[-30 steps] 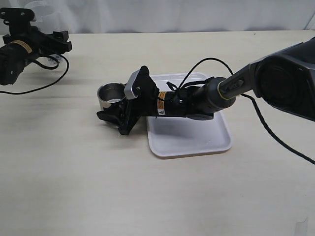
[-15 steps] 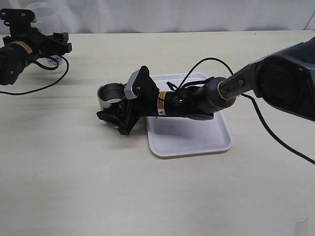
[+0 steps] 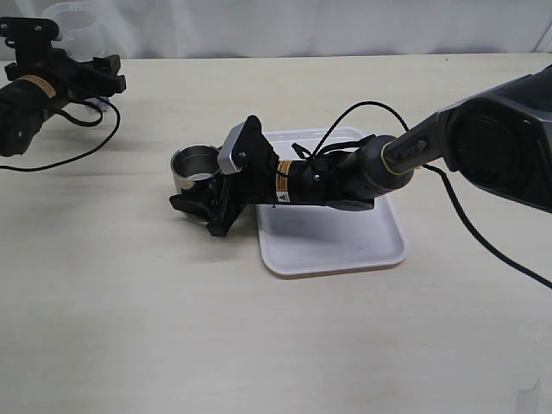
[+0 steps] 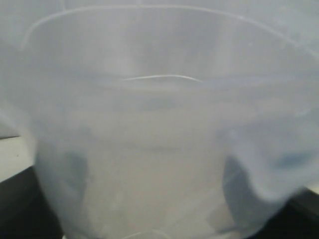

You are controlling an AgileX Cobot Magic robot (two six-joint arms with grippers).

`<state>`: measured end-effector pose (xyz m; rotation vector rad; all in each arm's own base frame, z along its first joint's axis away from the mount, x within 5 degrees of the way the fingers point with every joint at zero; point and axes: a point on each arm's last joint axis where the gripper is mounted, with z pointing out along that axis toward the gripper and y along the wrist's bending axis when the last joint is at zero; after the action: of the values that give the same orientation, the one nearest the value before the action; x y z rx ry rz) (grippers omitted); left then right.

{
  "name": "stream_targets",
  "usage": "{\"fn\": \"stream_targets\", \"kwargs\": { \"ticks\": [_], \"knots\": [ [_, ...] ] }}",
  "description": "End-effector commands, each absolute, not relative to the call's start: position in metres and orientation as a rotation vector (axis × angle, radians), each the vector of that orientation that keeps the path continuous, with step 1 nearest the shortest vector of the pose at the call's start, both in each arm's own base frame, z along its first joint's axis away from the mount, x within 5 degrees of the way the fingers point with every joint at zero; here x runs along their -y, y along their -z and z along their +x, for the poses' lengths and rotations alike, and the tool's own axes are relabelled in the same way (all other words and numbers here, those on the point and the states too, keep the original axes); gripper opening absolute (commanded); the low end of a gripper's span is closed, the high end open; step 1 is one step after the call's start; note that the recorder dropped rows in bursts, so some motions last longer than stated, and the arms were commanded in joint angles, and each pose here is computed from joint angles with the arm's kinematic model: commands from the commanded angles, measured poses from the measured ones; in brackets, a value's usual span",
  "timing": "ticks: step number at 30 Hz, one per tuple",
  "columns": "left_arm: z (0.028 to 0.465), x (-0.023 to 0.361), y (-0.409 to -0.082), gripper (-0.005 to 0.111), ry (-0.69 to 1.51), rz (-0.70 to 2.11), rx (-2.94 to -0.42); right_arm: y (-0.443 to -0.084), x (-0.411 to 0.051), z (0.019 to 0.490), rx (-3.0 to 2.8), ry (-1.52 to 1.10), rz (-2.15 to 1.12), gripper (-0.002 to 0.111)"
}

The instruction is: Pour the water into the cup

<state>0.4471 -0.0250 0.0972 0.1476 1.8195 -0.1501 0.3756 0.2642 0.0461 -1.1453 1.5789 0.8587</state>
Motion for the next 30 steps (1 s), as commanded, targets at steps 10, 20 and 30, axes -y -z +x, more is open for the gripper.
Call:
{"fn": "stream_targets", "kwargs": {
  "ticks": [10,20,30],
  "knots": [
    [0.438,0.023,-0.067,0.069,0.155,0.129,-1.791,-0.044,-0.264,0.376,-1.592,-0.852,-1.158,0.004],
    [0.438,0.024,-0.067,0.081,0.161,0.145,-1.779,-0.044,-0.264,0.376,-1.592,-0.852,-1.158,0.004],
    [0.428,0.026,-0.063,0.105,0.166,0.17,-1.768,-0.044,-0.264,0.376,-1.592,-0.852,-1.158,0.004]
  ]
}}
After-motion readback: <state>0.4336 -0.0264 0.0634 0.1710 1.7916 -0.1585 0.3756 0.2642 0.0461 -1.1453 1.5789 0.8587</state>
